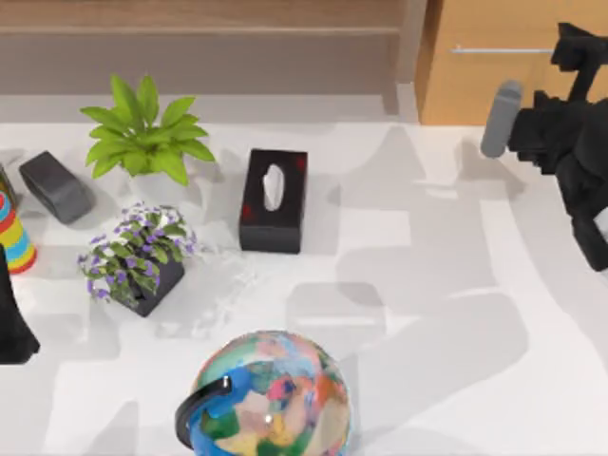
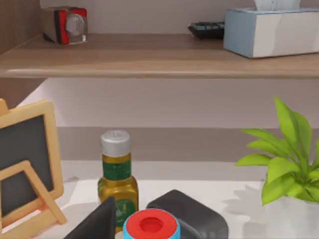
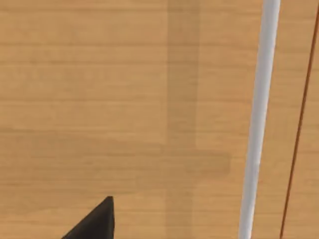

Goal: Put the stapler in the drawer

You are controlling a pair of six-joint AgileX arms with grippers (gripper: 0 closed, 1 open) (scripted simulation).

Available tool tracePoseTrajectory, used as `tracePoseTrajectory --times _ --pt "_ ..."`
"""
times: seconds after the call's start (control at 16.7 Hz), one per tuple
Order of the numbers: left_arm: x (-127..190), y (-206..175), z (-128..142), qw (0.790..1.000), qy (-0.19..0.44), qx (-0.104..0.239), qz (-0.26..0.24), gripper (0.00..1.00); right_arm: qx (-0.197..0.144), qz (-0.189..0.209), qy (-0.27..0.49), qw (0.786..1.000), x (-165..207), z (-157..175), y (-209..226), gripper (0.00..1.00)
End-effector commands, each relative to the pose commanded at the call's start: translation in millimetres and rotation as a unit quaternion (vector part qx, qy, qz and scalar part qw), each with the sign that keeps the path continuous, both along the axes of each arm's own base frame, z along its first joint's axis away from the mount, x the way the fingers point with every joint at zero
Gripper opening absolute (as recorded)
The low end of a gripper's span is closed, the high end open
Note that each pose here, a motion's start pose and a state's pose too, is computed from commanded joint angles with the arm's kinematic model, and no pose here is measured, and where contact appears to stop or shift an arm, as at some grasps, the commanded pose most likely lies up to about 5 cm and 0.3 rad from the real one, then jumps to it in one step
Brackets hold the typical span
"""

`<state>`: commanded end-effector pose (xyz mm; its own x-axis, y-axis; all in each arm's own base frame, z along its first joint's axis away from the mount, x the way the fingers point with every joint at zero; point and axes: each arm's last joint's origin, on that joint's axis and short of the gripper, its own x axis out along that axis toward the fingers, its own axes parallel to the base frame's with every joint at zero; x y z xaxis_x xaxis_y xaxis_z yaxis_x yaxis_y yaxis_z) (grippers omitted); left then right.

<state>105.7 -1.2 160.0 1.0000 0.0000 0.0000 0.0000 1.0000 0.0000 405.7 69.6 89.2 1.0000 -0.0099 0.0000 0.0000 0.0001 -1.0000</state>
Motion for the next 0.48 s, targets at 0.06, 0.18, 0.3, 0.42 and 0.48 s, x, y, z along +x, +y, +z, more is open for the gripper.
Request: tracePoseTrajectory --times 0.06,0.18,0.3,0.42,0.48 --pt "0.0 0.0 0.0 1.000 0.000 0.000 0.000 1.00 0.000 0.000 0.000 1.000 0.0 0.0 0.0 1.00" --pt "0.0 0.0 0.0 1.000 0.000 0.000 0.000 1.00 0.000 -0.002 0.003 1.000 -0.6 -0.5 -2.4 1.00" --pt "0.0 0.0 0.0 1.000 0.000 0.000 0.000 1.00 0.000 -0.001 0.001 1.000 2.6 0.2 -1.5 1.00" --pt "0.0 0.0 0.0 1.000 0.000 0.000 0.000 1.00 0.000 0.000 0.000 1.000 10.8 0.3 -0.7 1.00" --pt "0.0 0.0 0.0 1.000 0.000 0.000 0.000 1.00 0.000 0.000 0.000 1.000 15.4 0.1 -0.6 1.00"
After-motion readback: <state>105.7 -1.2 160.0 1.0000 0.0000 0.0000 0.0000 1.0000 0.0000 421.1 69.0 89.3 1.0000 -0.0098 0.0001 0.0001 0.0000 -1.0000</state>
